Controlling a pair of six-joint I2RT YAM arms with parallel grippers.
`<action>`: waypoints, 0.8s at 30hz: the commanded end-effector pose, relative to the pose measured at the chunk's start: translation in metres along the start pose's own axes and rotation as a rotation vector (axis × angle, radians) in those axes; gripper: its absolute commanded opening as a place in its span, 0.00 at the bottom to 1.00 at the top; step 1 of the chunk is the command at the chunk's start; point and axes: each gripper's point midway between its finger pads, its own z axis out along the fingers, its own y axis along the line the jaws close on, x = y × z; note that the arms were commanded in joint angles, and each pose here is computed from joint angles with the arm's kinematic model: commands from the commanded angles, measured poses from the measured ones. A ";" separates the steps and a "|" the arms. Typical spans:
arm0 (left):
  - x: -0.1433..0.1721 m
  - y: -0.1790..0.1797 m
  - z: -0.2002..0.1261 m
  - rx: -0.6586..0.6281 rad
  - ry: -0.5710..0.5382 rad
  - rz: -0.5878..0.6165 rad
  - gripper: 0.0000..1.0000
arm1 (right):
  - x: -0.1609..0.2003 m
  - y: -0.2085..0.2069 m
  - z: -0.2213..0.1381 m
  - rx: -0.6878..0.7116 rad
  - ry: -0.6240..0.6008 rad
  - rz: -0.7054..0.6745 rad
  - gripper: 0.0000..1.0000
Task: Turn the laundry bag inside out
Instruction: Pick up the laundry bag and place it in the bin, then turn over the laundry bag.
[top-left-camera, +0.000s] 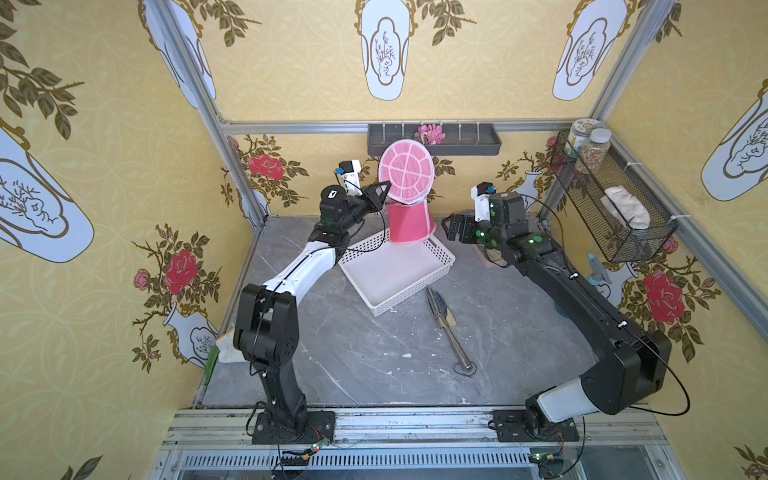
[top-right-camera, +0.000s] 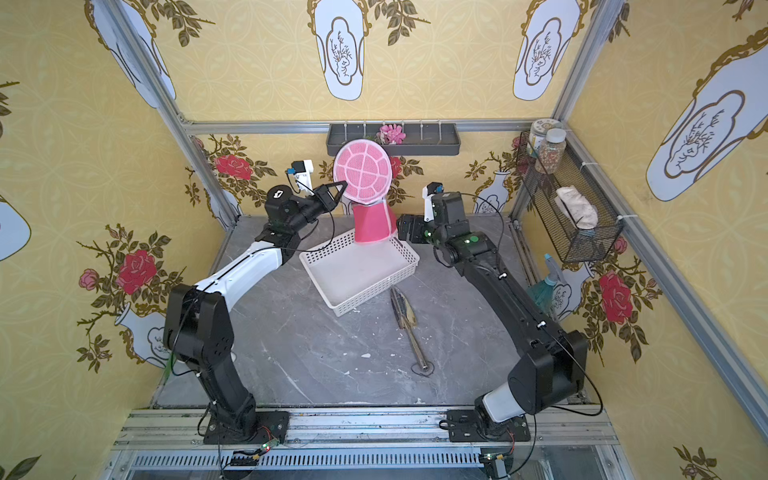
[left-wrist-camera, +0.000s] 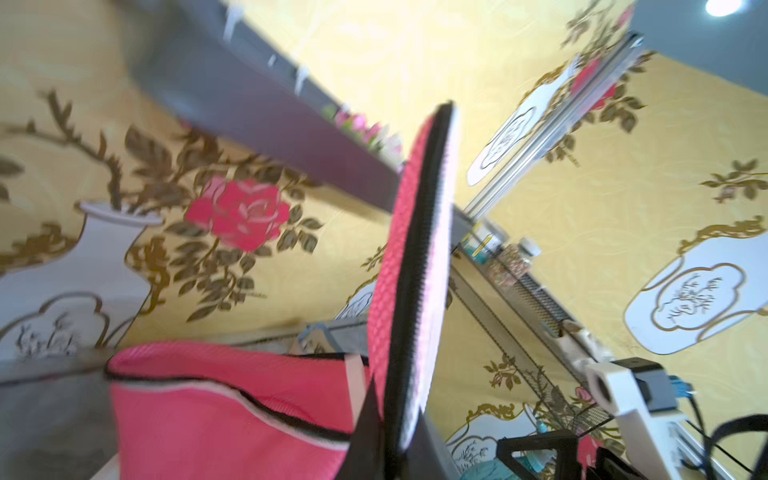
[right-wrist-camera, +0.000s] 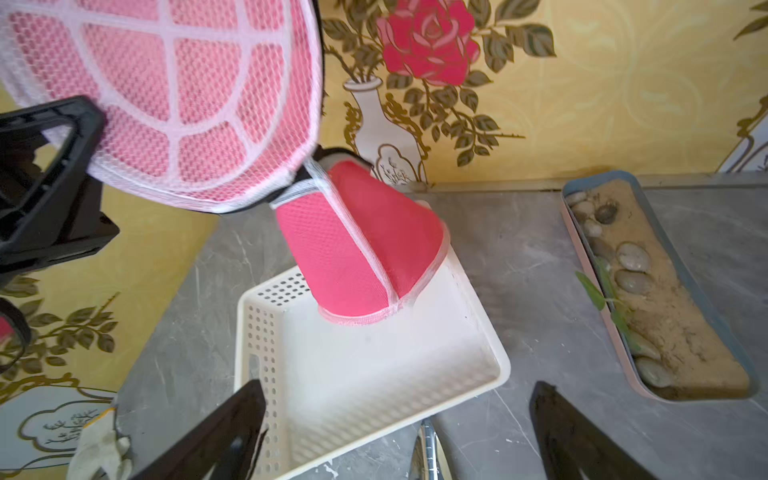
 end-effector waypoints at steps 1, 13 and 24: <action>-0.037 -0.043 -0.019 0.067 -0.110 0.222 0.00 | -0.029 0.007 -0.022 -0.017 -0.087 0.007 1.00; -0.012 -0.120 -0.104 0.253 -0.052 0.683 0.00 | -0.009 0.010 -0.074 0.021 0.098 0.203 0.94; 0.077 -0.160 -0.160 0.407 -0.012 1.086 0.00 | 0.061 0.027 -0.072 0.052 0.464 0.308 0.91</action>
